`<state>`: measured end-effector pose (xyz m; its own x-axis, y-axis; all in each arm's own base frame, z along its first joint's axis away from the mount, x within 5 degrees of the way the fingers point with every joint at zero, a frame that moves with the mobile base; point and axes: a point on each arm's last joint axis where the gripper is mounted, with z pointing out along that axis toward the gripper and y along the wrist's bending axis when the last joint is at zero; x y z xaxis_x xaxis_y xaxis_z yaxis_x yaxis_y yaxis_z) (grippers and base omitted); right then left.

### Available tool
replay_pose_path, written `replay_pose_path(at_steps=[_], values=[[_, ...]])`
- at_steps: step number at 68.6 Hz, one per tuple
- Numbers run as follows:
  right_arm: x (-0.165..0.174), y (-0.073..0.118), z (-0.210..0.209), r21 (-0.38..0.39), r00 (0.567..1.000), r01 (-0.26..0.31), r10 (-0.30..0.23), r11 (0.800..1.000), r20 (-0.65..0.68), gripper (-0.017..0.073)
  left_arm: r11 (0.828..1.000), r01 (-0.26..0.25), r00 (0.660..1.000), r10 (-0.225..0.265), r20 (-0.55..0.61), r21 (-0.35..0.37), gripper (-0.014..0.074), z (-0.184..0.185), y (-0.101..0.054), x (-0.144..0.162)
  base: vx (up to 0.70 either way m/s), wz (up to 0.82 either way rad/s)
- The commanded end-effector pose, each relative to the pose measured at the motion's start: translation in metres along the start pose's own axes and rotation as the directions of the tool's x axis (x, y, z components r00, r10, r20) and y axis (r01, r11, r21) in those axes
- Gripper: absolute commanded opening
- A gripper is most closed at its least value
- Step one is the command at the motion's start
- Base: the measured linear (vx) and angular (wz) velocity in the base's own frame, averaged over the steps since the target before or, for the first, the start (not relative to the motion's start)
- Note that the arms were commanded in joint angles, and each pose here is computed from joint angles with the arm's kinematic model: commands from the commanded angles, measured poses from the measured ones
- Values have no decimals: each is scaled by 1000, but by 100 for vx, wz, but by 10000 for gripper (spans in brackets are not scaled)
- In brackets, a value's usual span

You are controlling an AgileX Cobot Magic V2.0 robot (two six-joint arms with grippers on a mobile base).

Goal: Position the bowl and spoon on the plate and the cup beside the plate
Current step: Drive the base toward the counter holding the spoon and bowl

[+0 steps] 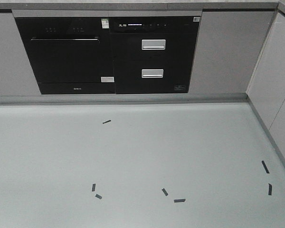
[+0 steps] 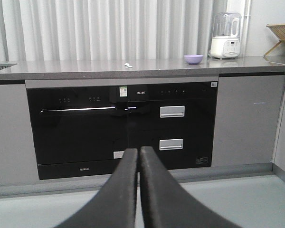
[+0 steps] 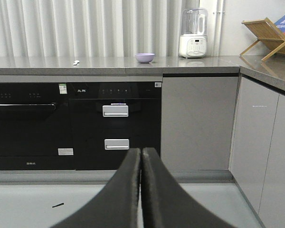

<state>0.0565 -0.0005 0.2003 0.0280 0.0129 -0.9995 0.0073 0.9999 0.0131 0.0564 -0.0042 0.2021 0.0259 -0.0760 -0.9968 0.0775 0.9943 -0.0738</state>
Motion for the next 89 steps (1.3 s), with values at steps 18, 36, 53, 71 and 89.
replay_pose_path(at_steps=[18,36,53,71,89], values=[[-4,1,0,-6,998,8,-8,1000,70,-6,1000,11,994,-12,104,18,-6,-2,-2,-13,2,4],[-4,1,0,-6,998,8,-8,1000,70,-6,1000,11,994,-12,104,18,-6,-2,-2,-13,7,6],[-4,1,0,-6,998,8,-8,1000,70,-6,1000,11,994,-12,104,18,-6,-2,-2,-13,9,-1],[-4,1,0,-6,998,8,-8,1000,70,-6,1000,11,994,-12,104,18,-6,-2,-2,-13,10,-16],[-4,1,0,-6,998,8,-8,1000,70,-6,1000,11,994,-12,104,18,-6,-2,-2,-13,14,-8]])
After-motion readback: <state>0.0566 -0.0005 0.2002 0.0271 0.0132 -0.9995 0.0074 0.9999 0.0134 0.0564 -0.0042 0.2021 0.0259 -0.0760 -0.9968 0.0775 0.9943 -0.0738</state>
